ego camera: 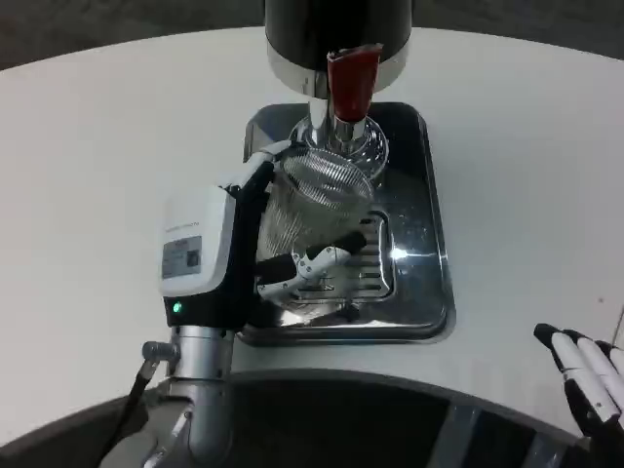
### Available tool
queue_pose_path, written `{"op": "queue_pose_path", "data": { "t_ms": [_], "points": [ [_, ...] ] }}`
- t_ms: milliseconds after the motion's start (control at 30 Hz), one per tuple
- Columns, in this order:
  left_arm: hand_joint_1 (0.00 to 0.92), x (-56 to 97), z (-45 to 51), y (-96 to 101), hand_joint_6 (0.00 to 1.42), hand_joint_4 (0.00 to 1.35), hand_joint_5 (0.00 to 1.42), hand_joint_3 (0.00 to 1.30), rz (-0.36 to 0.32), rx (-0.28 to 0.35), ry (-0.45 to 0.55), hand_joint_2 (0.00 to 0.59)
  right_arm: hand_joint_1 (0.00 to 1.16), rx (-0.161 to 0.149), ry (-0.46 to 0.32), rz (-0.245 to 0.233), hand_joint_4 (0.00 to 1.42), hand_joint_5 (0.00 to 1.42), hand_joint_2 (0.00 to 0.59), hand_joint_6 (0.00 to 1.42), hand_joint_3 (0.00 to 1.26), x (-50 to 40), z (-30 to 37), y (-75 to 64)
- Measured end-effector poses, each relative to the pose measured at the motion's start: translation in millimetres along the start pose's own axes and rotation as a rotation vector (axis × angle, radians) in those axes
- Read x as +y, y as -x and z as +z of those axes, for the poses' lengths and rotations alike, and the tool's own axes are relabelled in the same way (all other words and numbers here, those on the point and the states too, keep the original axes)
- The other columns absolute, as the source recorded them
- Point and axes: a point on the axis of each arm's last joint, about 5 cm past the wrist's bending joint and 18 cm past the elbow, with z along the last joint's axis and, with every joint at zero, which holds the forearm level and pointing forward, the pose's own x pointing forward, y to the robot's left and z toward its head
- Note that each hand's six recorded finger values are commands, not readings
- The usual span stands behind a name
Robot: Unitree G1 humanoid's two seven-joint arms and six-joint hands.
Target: Grasp the cup under the faucet to collect the drink, then remove the cup.
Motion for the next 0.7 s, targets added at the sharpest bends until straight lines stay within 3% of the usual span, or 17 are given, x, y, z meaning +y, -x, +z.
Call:
{"op": "queue_pose_path", "data": {
  "t_ms": [267,700],
  "points": [
    [0.529,-2.5,-0.5,-9.2,1.42,1.13,1.22,1.05,0.0,0.004,-0.023,0.225,0.62,0.006,-0.003,0.004,0.0,0.0,0.357,0.0,0.0,-0.2,-0.7,0.3],
    [0.528,-12.1,11.2,-18.8,1.42,1.13,1.22,1.06,-0.001,-0.003,0.001,0.225,0.62,0.032,-0.03,0.01,0.0,0.0,0.357,0.0,0.0,0.9,-1.0,2.5]
  ]
}}
